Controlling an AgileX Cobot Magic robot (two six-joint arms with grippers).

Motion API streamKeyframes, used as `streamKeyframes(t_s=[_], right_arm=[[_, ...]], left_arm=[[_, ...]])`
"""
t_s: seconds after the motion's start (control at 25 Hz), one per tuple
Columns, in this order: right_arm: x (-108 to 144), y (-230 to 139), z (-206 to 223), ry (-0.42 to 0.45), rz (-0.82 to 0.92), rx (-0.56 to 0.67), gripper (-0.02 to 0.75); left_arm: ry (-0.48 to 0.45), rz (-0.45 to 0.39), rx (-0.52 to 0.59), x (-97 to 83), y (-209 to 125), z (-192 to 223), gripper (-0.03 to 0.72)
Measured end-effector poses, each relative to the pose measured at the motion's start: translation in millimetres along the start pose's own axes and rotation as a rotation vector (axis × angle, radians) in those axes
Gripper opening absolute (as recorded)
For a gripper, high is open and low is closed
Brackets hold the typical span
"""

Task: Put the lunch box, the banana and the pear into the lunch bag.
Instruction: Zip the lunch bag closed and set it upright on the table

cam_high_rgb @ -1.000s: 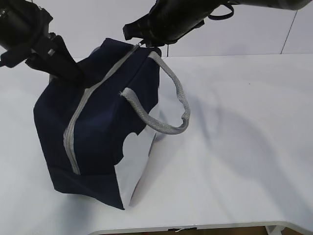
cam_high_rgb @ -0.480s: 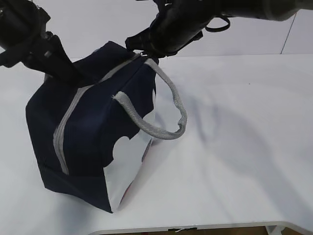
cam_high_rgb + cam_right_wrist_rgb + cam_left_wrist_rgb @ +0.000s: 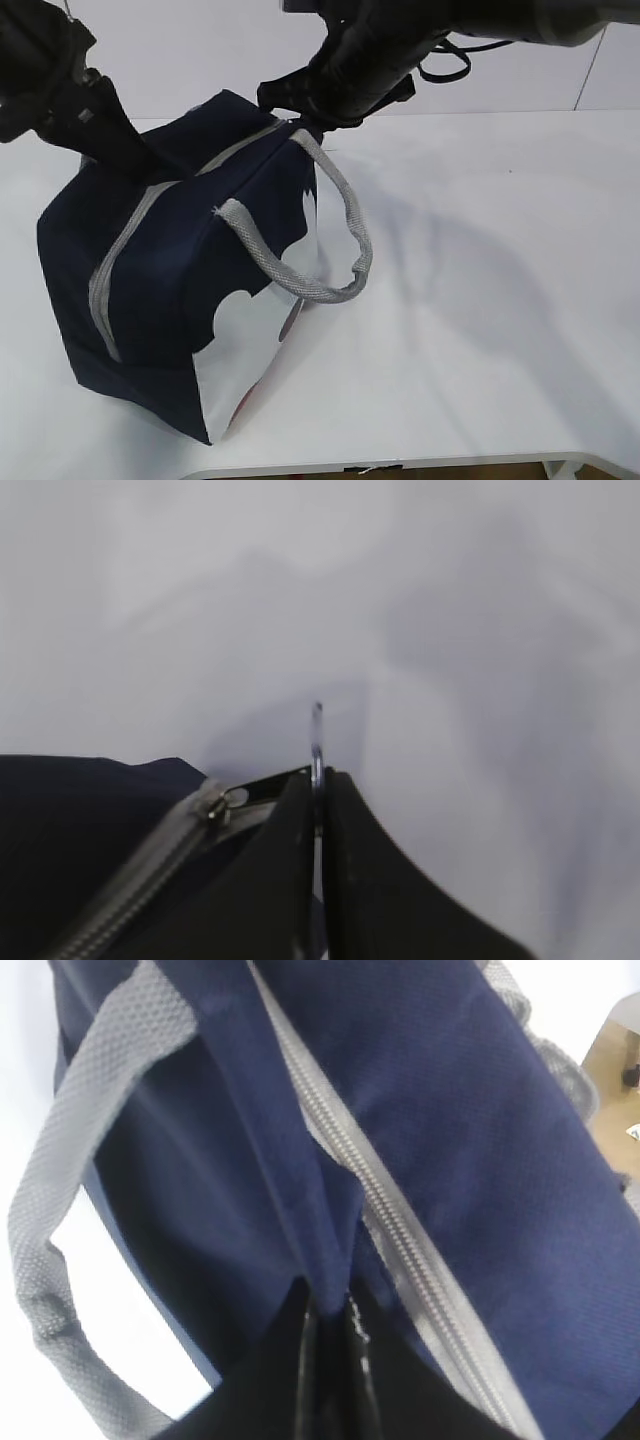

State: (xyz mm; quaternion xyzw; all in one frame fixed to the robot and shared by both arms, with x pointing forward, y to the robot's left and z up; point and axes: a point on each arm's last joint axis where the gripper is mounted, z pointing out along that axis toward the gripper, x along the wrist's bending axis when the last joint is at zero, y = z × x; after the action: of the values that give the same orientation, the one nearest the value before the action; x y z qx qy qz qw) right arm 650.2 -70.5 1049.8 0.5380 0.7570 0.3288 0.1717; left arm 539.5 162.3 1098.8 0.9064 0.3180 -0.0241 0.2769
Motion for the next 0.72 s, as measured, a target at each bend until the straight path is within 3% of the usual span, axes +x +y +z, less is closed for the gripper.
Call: streamKeyframes(t_s=[0.72], right_arm=[[-5.6,-8.4,15.1,-0.007,0.030,0.083,0.018]], left_arm=[[-0.001,0.002,0.005,-0.4,-0.6,-0.5,-0.008]])
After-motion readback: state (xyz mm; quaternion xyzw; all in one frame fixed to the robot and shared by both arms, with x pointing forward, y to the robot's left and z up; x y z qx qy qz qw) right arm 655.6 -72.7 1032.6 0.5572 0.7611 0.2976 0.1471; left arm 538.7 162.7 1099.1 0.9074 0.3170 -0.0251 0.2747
